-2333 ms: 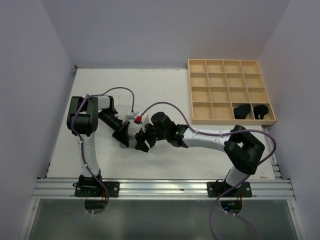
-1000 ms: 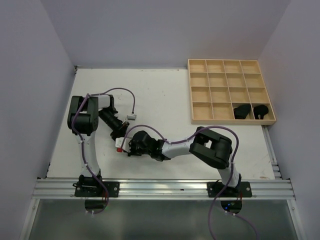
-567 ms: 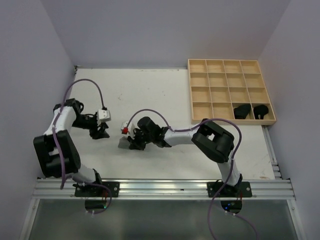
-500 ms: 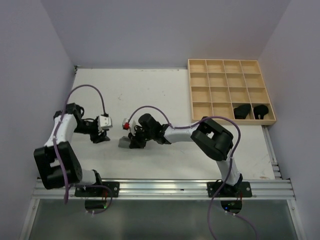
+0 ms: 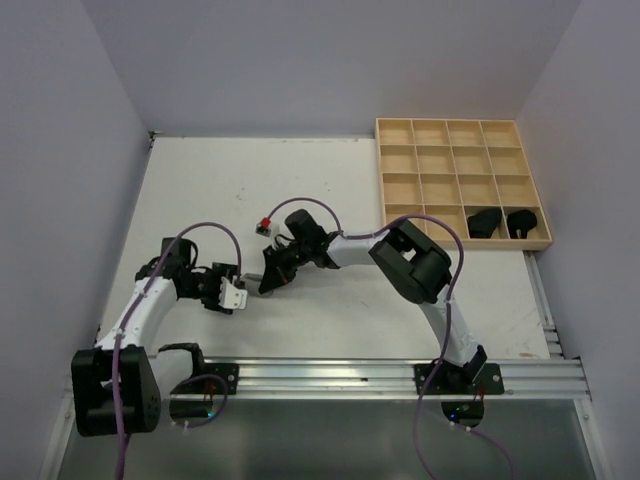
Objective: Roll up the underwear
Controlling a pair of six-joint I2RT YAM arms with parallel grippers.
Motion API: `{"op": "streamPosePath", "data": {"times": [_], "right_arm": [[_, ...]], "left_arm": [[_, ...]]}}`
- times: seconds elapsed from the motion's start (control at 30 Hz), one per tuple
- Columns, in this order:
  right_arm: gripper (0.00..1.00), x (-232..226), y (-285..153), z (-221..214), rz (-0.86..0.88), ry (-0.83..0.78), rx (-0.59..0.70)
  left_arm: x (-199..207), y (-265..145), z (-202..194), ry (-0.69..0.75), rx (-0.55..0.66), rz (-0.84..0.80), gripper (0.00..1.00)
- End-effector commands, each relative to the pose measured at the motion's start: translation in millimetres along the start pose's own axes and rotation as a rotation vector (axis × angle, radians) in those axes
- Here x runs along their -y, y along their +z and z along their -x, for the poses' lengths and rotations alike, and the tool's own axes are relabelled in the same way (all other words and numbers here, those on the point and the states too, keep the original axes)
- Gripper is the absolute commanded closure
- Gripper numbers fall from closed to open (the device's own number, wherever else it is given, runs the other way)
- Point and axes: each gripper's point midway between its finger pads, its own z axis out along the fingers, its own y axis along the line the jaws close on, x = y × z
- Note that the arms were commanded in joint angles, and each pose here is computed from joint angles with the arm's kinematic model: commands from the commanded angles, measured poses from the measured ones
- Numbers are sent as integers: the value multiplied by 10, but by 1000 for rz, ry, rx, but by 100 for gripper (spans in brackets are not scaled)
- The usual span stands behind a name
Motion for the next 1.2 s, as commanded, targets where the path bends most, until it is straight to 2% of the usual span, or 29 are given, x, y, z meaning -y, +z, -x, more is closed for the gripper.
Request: {"op": "streamPosePath", "data": {"times": [0.0, 0.17, 0.4, 0.5, 0.67, 0.77, 0.83, 0.9, 0.93, 1.0, 1.07, 1.1, 1.13, 1.17], "right_arm": [[100, 185, 89, -524, -34, 195, -128], [100, 230, 106, -556, -32, 215, -124], [100, 297, 124, -567, -29, 257, -113], [100, 325, 130, -582, -23, 284, -113], [100, 347, 139, -560, 7, 321, -89], [100, 348, 138, -554, 16, 332, -87], [100, 326, 118, -517, 19, 323, -76], [98, 324, 72, -494, 5, 316, -62], [85, 244, 8, -365, 6, 284, -33], [69, 324, -153, -281, -54, 264, 6], [62, 245, -409, -105, -104, 229, 41], [55, 359, -553, -21, -182, 189, 69], [48, 357, -668, -35, -225, 190, 61], [40, 247, -892, 135, -262, 143, 113]], "left_arm": [[-236, 147, 53, 120, 1, 68, 35], [-256, 335, 92, 150, -2, 28, 41], [13, 520, 43, 148, -14, -104, 57], [88, 550, 36, 149, -25, -134, 58], [99, 590, -91, 137, -87, -120, 58], [138, 609, -197, 98, -133, -145, 63], [154, 617, -270, 77, -170, -176, 70], [293, 616, -322, 27, -190, -256, 71], [341, 607, -340, 3, -200, -291, 71], [502, 574, -332, -75, -199, -430, 72], [550, 518, -273, -139, -190, -518, 73], [623, 524, -287, -165, -187, -566, 74], [627, 518, -279, -172, -185, -581, 74], [606, 509, -268, -183, -185, -594, 75]]}}
